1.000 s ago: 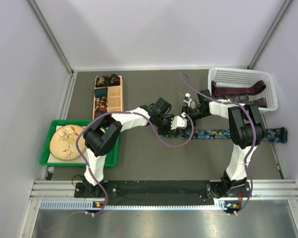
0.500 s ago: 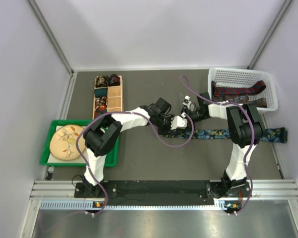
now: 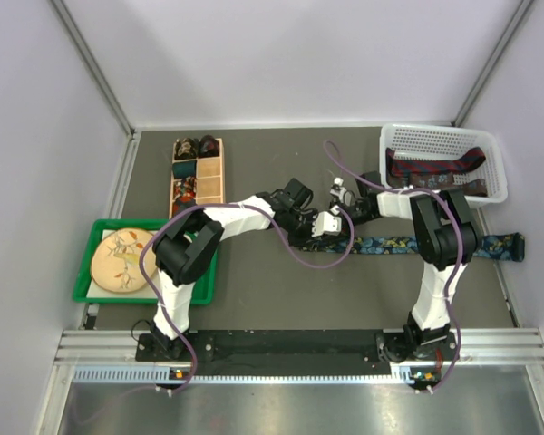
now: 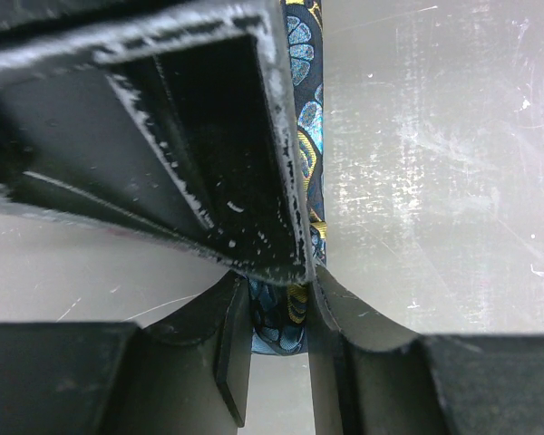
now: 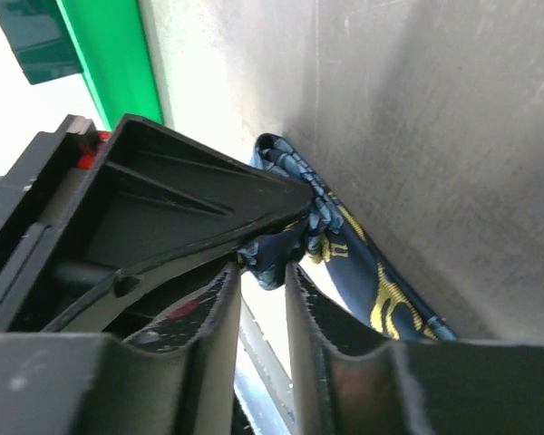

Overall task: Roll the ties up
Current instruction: Roll the tie at the center of the board.

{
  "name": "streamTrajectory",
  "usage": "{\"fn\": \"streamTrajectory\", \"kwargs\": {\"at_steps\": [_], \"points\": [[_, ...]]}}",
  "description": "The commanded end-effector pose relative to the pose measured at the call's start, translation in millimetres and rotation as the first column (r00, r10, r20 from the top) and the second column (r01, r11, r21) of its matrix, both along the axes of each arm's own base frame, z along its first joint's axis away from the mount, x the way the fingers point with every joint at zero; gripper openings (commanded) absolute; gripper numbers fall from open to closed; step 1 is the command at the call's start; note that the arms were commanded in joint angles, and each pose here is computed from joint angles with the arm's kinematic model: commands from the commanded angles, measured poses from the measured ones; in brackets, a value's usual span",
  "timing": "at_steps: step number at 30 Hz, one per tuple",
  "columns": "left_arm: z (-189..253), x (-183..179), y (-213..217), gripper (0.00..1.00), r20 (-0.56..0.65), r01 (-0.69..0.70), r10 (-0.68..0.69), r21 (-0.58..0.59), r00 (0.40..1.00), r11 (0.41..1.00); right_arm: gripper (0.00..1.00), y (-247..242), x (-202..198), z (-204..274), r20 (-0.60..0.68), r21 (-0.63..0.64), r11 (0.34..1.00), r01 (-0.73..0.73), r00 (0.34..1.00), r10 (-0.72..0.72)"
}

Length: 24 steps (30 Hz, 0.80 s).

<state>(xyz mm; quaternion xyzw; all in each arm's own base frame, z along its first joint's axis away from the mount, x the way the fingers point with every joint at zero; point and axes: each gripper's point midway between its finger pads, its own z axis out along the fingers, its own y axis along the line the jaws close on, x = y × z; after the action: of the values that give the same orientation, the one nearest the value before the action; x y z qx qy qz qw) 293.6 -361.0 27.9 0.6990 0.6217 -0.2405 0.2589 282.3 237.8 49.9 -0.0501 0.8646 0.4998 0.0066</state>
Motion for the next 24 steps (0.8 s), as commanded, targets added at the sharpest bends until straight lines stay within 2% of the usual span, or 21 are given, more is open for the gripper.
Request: {"fn": "streamTrajectory", "kwargs": {"at_steps": [1, 2, 4, 7, 9, 10, 12, 15, 24], "points": [[-30, -9, 18, 0.32, -0.059, -0.009, 0.015, 0.100, 0.998, 0.995, 0.15, 2, 6, -7, 0.065, -0.032, 0.999, -0.026, 0.997, 0.028], [-30, -8, 18, 0.33, -0.057, -0.008, 0.013, 0.099, 0.998, 0.995, 0.10, 1, 7, -8, 0.069, -0.044, 0.999, -0.024, 0.997, 0.027], [-29, -9, 17, 0.41, -0.061, -0.010, 0.016, 0.098, 0.998, 0.995, 0.00, -2, 7, -10, 0.066, -0.067, 0.998, -0.023, 0.997, 0.027], [-20, -5, 18, 0.55, -0.062, -0.048, 0.053, 0.086, 0.997, 0.995, 0.00, -13, 10, -15, 0.058, -0.113, 0.994, 0.010, 0.998, -0.003], [1, 5, 17, 0.62, -0.047, -0.084, 0.085, 0.014, 0.995, 0.996, 0.00, -22, 12, -20, 0.061, -0.156, 0.987, 0.033, 0.998, -0.024], [3, 4, 20, 0.69, -0.065, -0.112, 0.111, -0.002, 0.992, 0.994, 0.00, -26, 13, -20, 0.061, -0.165, 0.985, 0.043, 0.998, -0.033], [24, 17, 21, 0.73, -0.031, -0.138, 0.136, -0.073, 0.990, 0.988, 0.00, -31, 11, -24, 0.057, -0.200, 0.979, 0.041, 0.998, -0.031], [32, 17, 23, 0.77, -0.015, -0.137, 0.136, -0.122, 0.991, 0.983, 0.00, -34, 9, -28, 0.046, -0.220, 0.974, 0.047, 0.998, -0.037], [17, 6, 12, 0.78, -0.046, -0.082, 0.076, -0.131, 0.996, 0.988, 0.00, -43, 5, -36, 0.047, -0.289, 0.957, 0.035, 0.999, -0.023]]}}
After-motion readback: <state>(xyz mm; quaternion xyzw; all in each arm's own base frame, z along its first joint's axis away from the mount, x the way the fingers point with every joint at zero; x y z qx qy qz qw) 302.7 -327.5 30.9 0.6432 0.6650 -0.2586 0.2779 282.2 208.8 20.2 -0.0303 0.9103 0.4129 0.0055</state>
